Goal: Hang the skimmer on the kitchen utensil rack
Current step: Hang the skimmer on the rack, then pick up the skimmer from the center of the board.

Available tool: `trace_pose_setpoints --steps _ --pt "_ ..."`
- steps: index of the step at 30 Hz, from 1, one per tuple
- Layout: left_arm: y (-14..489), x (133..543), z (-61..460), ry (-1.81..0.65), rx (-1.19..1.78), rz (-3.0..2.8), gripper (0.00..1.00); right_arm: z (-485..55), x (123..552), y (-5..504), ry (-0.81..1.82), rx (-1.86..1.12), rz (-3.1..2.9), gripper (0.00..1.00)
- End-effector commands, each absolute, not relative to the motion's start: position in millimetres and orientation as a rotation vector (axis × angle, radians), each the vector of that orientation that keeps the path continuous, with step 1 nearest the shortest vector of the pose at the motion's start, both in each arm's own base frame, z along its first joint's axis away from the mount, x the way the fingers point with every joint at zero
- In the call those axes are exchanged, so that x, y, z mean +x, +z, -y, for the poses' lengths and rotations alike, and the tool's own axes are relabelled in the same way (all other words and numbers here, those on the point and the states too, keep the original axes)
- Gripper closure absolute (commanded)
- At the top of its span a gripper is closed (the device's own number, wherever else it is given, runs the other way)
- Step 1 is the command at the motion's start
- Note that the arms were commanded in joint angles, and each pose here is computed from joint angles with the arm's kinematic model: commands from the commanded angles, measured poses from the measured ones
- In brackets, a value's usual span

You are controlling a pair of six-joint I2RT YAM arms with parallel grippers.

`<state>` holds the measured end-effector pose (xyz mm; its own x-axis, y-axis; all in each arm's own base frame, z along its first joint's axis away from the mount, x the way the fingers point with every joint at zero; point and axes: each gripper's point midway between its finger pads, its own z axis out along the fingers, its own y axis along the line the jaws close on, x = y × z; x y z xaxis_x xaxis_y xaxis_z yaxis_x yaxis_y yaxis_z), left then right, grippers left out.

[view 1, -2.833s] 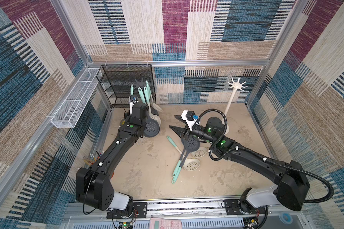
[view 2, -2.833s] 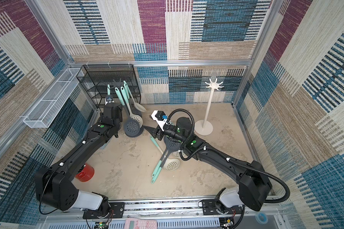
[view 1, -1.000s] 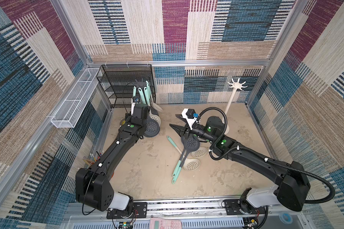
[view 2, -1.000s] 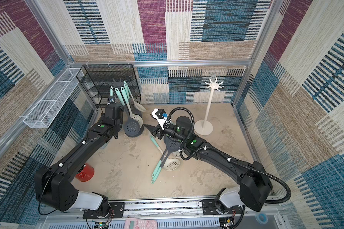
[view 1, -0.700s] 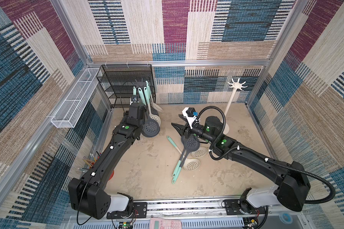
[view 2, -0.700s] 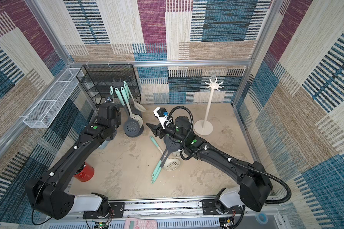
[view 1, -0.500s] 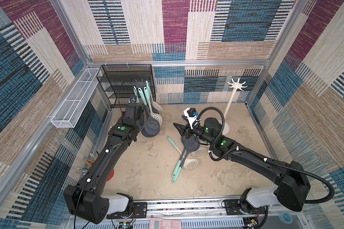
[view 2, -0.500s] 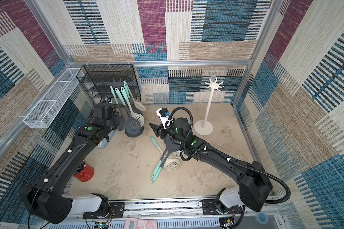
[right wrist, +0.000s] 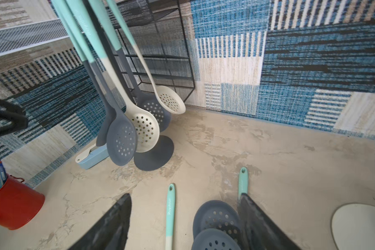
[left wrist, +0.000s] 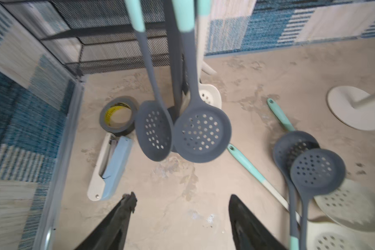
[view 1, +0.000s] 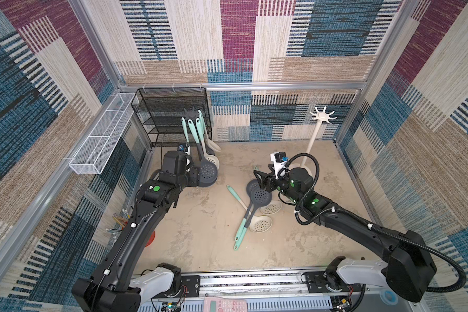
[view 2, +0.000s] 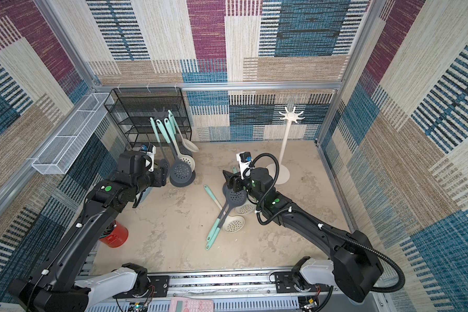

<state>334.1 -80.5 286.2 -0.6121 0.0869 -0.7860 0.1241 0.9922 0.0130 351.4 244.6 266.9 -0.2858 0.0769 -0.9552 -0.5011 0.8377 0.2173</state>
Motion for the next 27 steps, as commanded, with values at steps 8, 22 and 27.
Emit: trace_pose_setpoints --steps 8,22,27 --pt "245.5 298.9 121.4 -0.340 0.366 -2.330 0.29 -212.8 357.8 244.9 0.608 -0.124 -1.850 0.22" --pt "209.0 277.8 140.6 -0.511 0.429 -2.364 0.30 -189.8 360.1 212.1 0.569 0.024 -1.973 0.22" --pt "200.5 273.7 144.7 -0.559 0.416 -2.364 0.30 -197.1 353.6 194.4 0.569 -0.045 -2.067 0.25"
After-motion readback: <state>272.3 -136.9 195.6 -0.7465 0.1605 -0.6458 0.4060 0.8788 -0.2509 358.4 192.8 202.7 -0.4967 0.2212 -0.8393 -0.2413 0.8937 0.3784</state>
